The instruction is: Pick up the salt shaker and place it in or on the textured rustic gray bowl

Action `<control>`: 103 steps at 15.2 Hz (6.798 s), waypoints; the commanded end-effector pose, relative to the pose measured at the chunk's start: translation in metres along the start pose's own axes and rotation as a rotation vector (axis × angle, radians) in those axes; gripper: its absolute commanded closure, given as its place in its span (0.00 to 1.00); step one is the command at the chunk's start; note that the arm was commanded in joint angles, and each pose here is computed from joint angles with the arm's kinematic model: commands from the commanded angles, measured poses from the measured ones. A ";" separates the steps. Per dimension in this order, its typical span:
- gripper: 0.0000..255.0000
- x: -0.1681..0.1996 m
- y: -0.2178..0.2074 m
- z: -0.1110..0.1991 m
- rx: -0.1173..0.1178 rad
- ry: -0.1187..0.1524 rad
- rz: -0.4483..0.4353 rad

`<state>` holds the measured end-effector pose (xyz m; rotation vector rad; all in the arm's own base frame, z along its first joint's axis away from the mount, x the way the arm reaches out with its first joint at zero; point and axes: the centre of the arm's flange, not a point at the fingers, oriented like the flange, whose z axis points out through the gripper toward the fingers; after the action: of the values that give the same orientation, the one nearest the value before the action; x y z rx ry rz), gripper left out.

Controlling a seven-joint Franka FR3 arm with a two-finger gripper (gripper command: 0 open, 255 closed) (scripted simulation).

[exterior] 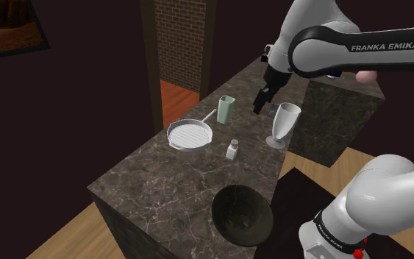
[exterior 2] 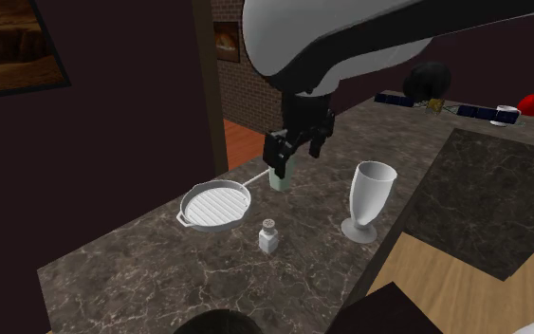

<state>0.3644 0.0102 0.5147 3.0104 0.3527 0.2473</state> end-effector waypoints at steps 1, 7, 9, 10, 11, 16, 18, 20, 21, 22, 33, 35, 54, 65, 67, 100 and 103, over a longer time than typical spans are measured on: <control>0.00 0.003 -0.004 0.023 0.003 -0.004 -0.019; 0.00 0.012 -0.022 0.100 0.014 -0.022 -0.076; 0.00 0.015 -0.028 0.125 0.018 -0.028 -0.096; 0.00 0.016 -0.031 0.138 0.019 -0.031 -0.105; 0.00 0.017 -0.034 0.151 0.021 -0.034 -0.115; 0.00 0.020 -0.045 0.197 0.027 -0.044 -0.145; 0.00 0.019 -0.045 0.208 0.027 -0.044 -0.145; 0.00 0.019 -0.046 0.218 0.027 -0.044 -0.145; 0.00 0.018 -0.046 0.224 0.027 -0.044 -0.145; 0.00 0.018 -0.046 0.232 0.027 -0.044 -0.145; 1.00 0.018 -0.046 0.232 0.027 -0.044 -0.145; 1.00 0.018 -0.046 0.232 0.027 -0.044 -0.145; 1.00 0.029 -0.037 0.159 0.027 -0.044 -0.145; 1.00 0.038 -0.030 0.102 0.027 -0.044 -0.145; 1.00 0.039 -0.029 0.092 0.027 -0.044 -0.145; 1.00 -0.137 -0.277 0.008 0.027 -0.044 -0.145; 1.00 -0.139 -0.279 0.023 0.027 -0.044 -0.145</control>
<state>0.1736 0.2455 0.4441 2.9922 0.5721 0.1640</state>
